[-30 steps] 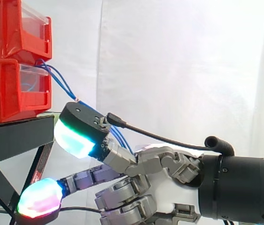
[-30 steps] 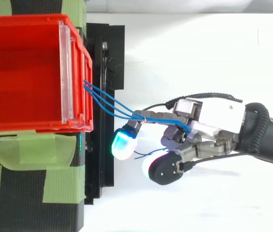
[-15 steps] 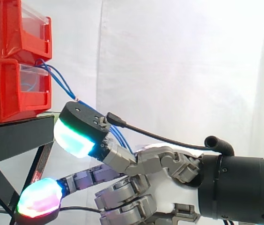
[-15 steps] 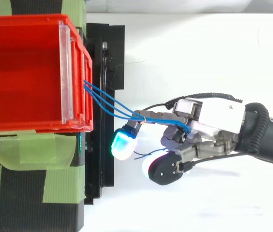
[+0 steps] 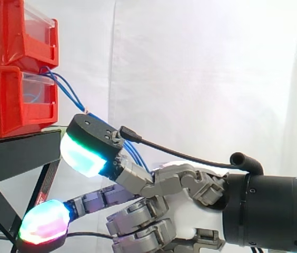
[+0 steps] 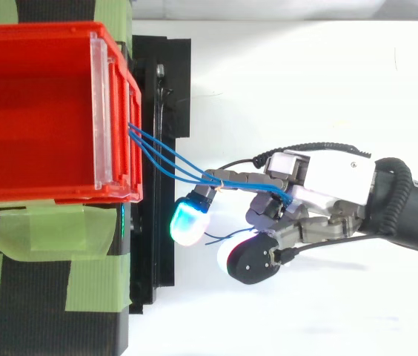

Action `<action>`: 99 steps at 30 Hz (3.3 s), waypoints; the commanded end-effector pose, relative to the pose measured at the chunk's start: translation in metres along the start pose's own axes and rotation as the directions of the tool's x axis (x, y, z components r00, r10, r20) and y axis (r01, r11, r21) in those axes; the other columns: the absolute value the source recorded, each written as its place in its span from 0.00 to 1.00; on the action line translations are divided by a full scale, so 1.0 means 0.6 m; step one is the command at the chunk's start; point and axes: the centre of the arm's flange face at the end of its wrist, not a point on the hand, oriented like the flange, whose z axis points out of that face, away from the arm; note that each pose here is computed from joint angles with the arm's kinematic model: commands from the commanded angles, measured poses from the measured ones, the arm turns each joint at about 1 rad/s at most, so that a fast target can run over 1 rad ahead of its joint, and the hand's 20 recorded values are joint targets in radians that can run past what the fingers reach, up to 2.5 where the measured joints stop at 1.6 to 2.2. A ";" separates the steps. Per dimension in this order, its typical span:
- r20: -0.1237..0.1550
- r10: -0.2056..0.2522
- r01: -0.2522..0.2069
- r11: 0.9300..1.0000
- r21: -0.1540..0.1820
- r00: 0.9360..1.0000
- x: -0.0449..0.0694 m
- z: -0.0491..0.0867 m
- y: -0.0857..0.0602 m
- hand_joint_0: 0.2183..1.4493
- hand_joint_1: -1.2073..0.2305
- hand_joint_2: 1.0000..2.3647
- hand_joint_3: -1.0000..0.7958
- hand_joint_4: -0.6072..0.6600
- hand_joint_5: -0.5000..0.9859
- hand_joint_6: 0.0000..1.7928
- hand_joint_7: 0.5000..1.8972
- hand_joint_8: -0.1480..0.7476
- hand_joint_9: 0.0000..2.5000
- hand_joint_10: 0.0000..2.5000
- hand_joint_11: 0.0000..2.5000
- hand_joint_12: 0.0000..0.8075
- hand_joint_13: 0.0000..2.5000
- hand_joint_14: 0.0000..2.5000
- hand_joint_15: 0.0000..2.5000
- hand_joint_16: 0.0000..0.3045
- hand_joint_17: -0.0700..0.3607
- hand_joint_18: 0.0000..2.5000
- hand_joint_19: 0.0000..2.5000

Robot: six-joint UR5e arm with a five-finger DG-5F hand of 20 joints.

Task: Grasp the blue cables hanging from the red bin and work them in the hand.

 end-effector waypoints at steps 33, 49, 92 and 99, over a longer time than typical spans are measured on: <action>0.000 0.000 0.000 1.000 -0.001 1.000 0.000 0.000 0.000 0.45 0.45 0.00 0.00 0.69 0.42 0.03 0.58 0.85 0.62 1.00 1.00 0.84 0.78 1.00 0.74 0.70 0.53 0.94 0.26; 0.000 0.000 0.000 1.000 0.001 1.000 0.000 0.000 0.000 0.46 0.45 0.00 0.00 0.69 0.42 0.04 0.57 0.85 0.62 1.00 1.00 0.84 0.78 1.00 0.74 0.70 0.53 0.94 0.26; 0.000 -0.006 0.006 1.000 0.010 1.000 -0.001 -0.001 -0.003 0.47 0.45 0.00 0.03 0.67 0.39 0.11 0.55 0.85 0.62 1.00 1.00 0.84 0.78 1.00 0.74 0.70 0.53 0.94 0.26; -0.005 -0.002 0.002 1.000 0.017 1.000 0.004 -0.003 -0.002 0.47 0.45 0.00 0.03 0.67 0.39 0.12 0.55 0.85 0.62 1.00 1.00 0.84 0.78 1.00 0.74 0.70 0.53 0.94 0.26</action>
